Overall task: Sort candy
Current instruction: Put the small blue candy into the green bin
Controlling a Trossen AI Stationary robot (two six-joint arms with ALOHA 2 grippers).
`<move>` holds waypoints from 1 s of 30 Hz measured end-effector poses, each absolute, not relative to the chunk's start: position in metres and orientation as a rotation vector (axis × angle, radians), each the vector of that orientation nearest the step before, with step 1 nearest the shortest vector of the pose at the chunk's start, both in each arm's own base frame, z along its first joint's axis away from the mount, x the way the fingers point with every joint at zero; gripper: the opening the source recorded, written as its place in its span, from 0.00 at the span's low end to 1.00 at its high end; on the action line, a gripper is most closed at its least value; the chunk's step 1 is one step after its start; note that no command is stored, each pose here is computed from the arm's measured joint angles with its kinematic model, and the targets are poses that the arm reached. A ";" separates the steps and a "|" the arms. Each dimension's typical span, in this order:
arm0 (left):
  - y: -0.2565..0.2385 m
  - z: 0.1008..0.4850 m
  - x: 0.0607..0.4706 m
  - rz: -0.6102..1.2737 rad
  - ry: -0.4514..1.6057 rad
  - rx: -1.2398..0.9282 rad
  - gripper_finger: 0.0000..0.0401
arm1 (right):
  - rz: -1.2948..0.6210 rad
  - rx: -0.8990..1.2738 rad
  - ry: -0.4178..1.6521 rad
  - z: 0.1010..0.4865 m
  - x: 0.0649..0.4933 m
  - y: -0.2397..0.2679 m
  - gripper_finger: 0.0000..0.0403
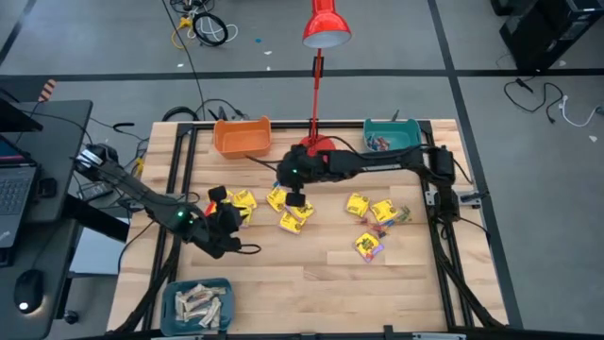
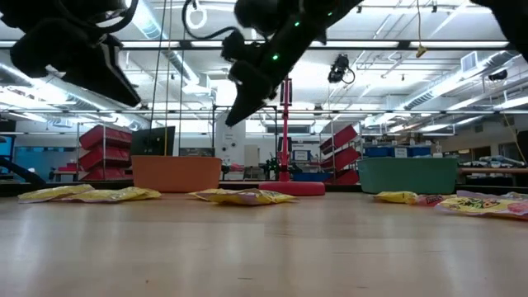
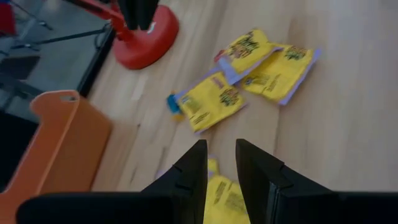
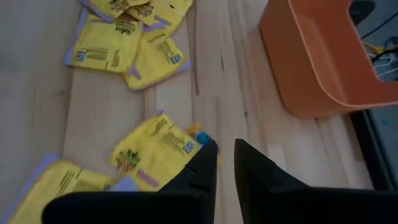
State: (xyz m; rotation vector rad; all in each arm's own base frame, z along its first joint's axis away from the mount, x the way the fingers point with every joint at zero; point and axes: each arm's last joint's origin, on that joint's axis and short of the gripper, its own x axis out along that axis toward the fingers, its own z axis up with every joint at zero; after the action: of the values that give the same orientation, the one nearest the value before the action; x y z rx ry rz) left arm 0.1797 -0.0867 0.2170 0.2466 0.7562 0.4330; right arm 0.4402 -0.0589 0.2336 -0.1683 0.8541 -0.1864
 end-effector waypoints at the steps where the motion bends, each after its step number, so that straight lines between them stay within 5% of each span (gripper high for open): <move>1: -0.087 0.217 0.178 0.440 0.759 0.246 0.22 | -0.179 -0.161 0.854 0.231 0.444 -0.061 0.10; 30: -0.085 0.214 0.156 0.590 0.748 0.220 0.22 | -0.160 -0.053 0.795 0.174 0.486 -0.084 0.00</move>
State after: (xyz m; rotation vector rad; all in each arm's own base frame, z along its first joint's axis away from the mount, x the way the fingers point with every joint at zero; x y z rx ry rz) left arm 0.1556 -0.0847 0.2139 0.2199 0.7484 0.5901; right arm 0.4861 -0.0843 0.1739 -0.0526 0.7947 -0.1604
